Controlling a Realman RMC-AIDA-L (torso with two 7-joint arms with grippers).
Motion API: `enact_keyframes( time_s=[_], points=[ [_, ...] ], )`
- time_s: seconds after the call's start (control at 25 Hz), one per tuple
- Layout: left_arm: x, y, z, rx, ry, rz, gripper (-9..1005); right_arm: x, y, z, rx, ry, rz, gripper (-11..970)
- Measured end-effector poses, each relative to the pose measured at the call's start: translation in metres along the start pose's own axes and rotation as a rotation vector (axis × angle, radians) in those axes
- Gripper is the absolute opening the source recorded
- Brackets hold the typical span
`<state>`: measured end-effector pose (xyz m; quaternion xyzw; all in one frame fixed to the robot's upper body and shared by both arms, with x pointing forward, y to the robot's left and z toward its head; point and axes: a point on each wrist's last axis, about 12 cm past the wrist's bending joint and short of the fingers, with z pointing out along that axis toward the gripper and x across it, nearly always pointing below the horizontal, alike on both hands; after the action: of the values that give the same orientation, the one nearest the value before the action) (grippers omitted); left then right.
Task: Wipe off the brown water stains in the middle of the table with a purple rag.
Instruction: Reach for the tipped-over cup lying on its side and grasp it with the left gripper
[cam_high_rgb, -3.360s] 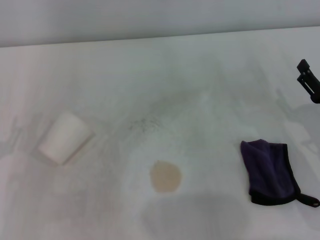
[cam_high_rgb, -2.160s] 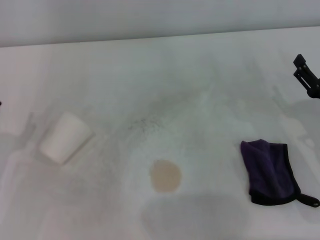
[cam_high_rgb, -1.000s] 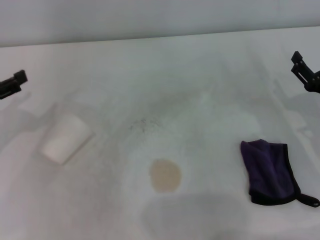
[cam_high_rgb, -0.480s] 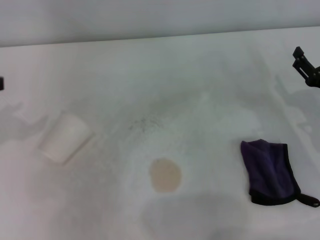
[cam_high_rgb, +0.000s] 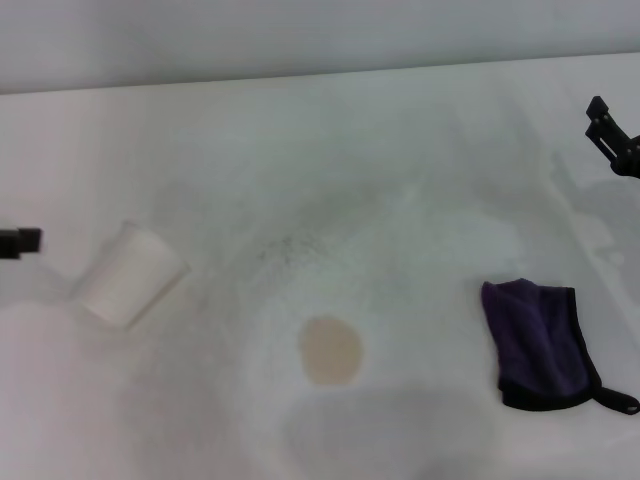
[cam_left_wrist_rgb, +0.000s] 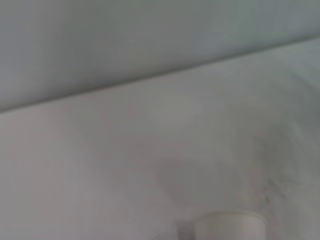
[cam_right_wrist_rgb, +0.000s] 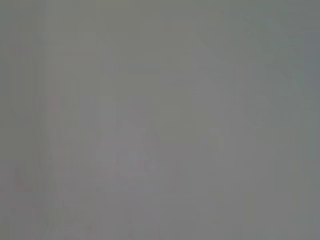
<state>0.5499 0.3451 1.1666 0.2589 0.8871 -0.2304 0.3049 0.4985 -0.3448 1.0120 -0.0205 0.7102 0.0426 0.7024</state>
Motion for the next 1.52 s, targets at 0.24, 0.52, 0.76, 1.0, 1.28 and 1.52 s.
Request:
enact_keyframes(
  time_s=[0.24,0.52,0.76,1.0,1.28,1.52],
  points=[
    [-0.001,-0.005,0.026,0.040,0.077,0.021,881,0.000,0.000,0.001,0.000,0.001,-0.002,877],
    [-0.003,-0.010,0.044,0.081,0.098,0.055,884,0.000,-0.001,0.002,0.003,0.009,-0.004,876],
    [-0.006,-0.013,0.062,0.095,0.159,0.077,882,0.000,-0.001,0.002,0.002,0.008,-0.005,876],
    [-0.008,-0.012,0.069,0.072,0.171,0.104,884,0.000,-0.001,0.002,0.002,0.010,-0.004,877],
    [-0.008,-0.021,0.087,0.069,0.199,0.158,885,0.001,0.001,0.001,0.001,0.013,0.003,876],
    [-0.008,-0.022,0.098,0.054,0.189,0.167,885,0.002,0.001,0.001,0.001,0.014,0.004,876]
  ],
)
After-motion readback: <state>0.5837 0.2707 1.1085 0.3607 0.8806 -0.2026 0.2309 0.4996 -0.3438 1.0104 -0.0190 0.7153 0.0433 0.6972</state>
